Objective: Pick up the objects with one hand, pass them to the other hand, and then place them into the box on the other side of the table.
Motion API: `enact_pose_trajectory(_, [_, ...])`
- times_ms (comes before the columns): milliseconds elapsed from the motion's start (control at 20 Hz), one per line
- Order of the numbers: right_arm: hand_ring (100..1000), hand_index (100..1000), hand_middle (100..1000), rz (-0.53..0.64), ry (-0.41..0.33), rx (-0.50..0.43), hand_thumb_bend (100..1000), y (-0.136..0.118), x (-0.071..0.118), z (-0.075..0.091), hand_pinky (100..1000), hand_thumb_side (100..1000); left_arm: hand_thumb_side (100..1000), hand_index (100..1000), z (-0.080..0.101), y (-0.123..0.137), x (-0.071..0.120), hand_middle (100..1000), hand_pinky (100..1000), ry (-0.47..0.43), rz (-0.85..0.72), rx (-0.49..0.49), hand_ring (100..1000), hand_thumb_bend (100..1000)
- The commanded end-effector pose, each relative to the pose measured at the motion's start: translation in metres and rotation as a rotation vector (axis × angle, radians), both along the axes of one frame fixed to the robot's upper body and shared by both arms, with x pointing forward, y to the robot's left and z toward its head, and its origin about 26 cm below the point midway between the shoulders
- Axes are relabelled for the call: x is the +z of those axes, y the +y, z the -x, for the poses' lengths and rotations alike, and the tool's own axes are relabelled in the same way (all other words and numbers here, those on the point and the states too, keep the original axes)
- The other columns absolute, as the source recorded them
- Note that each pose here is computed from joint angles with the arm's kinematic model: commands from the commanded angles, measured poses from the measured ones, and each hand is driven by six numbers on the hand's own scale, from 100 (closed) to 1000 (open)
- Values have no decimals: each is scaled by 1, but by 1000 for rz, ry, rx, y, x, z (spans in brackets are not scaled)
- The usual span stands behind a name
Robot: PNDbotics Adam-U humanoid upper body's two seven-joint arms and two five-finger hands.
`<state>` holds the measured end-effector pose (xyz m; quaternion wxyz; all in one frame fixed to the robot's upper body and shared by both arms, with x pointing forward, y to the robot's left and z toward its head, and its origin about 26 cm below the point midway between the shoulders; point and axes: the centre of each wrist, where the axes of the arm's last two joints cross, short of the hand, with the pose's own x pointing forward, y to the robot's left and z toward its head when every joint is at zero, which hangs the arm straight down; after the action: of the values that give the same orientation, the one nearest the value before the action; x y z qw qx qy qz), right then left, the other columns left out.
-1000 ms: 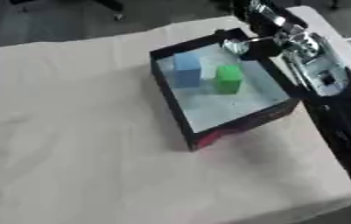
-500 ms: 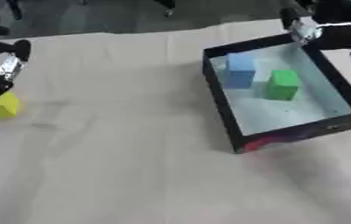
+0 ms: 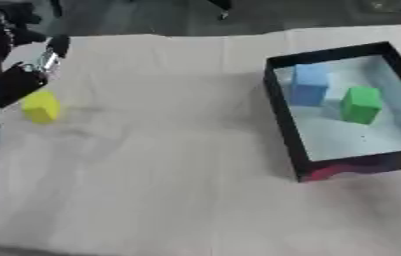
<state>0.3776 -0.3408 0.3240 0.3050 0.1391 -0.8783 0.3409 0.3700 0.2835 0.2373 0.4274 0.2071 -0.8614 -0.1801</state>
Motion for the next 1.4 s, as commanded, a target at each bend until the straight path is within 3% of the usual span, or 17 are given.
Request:
enact_pose_trajectory(50, [1000, 1000, 984, 7, -24, 18, 100, -8, 17, 9, 1000, 100, 410, 844, 2, 9, 16, 715, 839, -39, -39, 23, 671, 446])
enact_pose_trajectory(150, [1000, 1000, 979, 11, -25, 14, 100, -11, 18, 10, 1000, 100, 337, 857, -1, 11, 20, 724, 853, -29, -69, 33, 715, 488])
enact_pose_trajectory(350, [1000, 1000, 975, 20, -49, 4, 100, -17, 21, 15, 1000, 100, 316, 860, -16, 17, 38, 736, 860, 13, -257, 66, 738, 539])
enact_pose_trajectory(650, [1000, 1000, 967, 26, -82, 0, 100, -20, 24, 22, 1000, 100, 271, 864, -30, 55, 72, 750, 874, 48, -430, 111, 765, 628])
enact_pose_trajectory(800, [1000, 1000, 965, 31, -97, -2, 100, -21, 25, 24, 1000, 100, 242, 866, -38, 70, 73, 763, 890, 84, -500, 123, 786, 676])
enact_pose_trajectory(1000, [1000, 1000, 960, 35, -116, 4, 100, -21, 28, 28, 1000, 100, 101, 853, -49, 86, 70, 768, 895, 147, -576, 135, 800, 667])
enact_pose_trajectory(1150, [1000, 1000, 956, 39, -128, 2, 100, -21, 28, 31, 1000, 100, 100, 834, -55, 100, 71, 768, 894, 192, -603, 155, 805, 622])
enact_pose_trajectory(1400, [1000, 1000, 953, 45, -147, -9, 100, -23, 30, 34, 1000, 100, 100, 825, -64, 124, 73, 775, 890, 275, -659, 190, 819, 650])
